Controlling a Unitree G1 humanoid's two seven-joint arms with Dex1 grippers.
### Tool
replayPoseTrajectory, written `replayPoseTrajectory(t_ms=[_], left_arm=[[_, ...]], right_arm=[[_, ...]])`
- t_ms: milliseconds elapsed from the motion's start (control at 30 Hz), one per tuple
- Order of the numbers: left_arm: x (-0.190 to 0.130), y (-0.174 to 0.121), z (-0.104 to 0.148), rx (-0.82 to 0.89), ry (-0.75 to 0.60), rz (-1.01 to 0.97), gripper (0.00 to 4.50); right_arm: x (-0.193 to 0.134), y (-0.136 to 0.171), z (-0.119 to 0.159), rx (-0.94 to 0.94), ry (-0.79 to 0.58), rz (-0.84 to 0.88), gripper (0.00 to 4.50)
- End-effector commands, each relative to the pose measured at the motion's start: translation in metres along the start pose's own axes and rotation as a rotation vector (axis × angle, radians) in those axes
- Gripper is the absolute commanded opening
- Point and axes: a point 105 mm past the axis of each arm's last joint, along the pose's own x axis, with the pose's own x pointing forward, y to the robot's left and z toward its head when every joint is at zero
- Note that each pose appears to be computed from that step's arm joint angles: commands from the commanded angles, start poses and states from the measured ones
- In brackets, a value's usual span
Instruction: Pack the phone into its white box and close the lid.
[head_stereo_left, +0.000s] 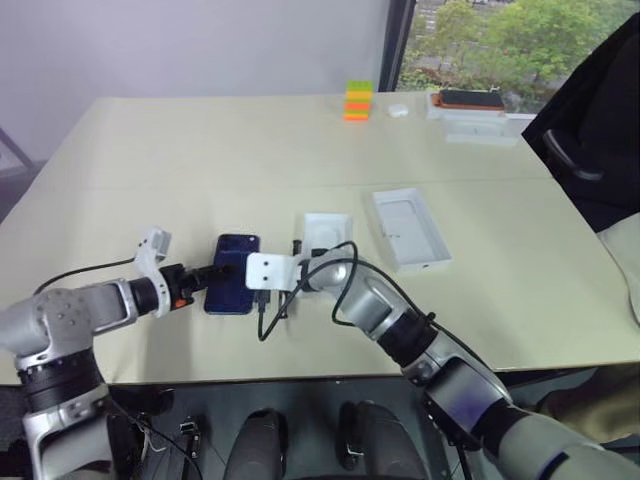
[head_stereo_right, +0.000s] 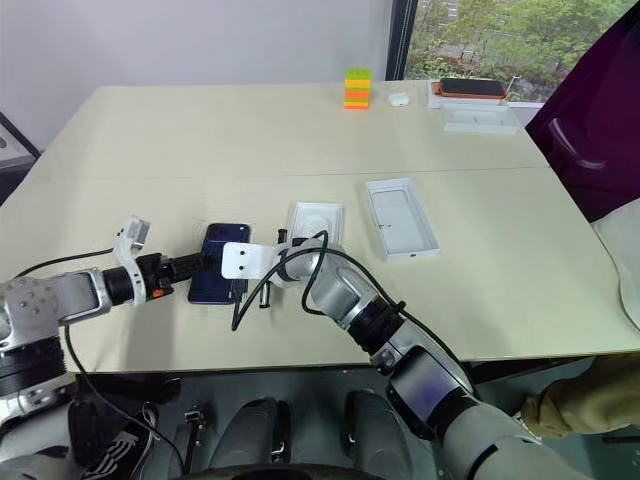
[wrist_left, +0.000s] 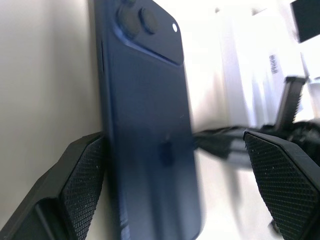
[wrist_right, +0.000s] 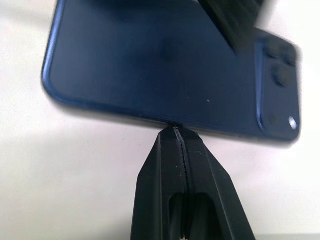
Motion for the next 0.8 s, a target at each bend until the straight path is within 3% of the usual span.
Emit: replayPoseTrajectory(t_ms=[33, 400, 500, 567, 800], left_arm=[[0.004, -0.005, -0.010, -0.036, 0.050, -0.040, 4.46], [-0.002, 0.009, -0.013, -0.037, 0.031, 0.016, 4.46], [-0.002, 0.017, -0.010, -0.064, 0.005, 0.024, 3.63], [-0.001, 0.017, -0.011, -0.074, 0.006, 0.014, 2.80], [0.003, 0.020, -0.020, -0.111, 0.017, -0.008, 2.80]], right_arm=[[0.003, 0.003, 0.017, -0.023, -0.051, 0.013, 0.00], [0.003, 0.003, 0.014, -0.029, -0.047, 0.005, 0.00], [0.003, 0.002, 0.011, -0.033, -0.042, 0.003, 0.00], [0.002, 0.002, 0.010, -0.031, -0.042, 0.003, 0.00], [0.001, 0.004, 0.010, -0.032, -0.041, 0.002, 0.00]])
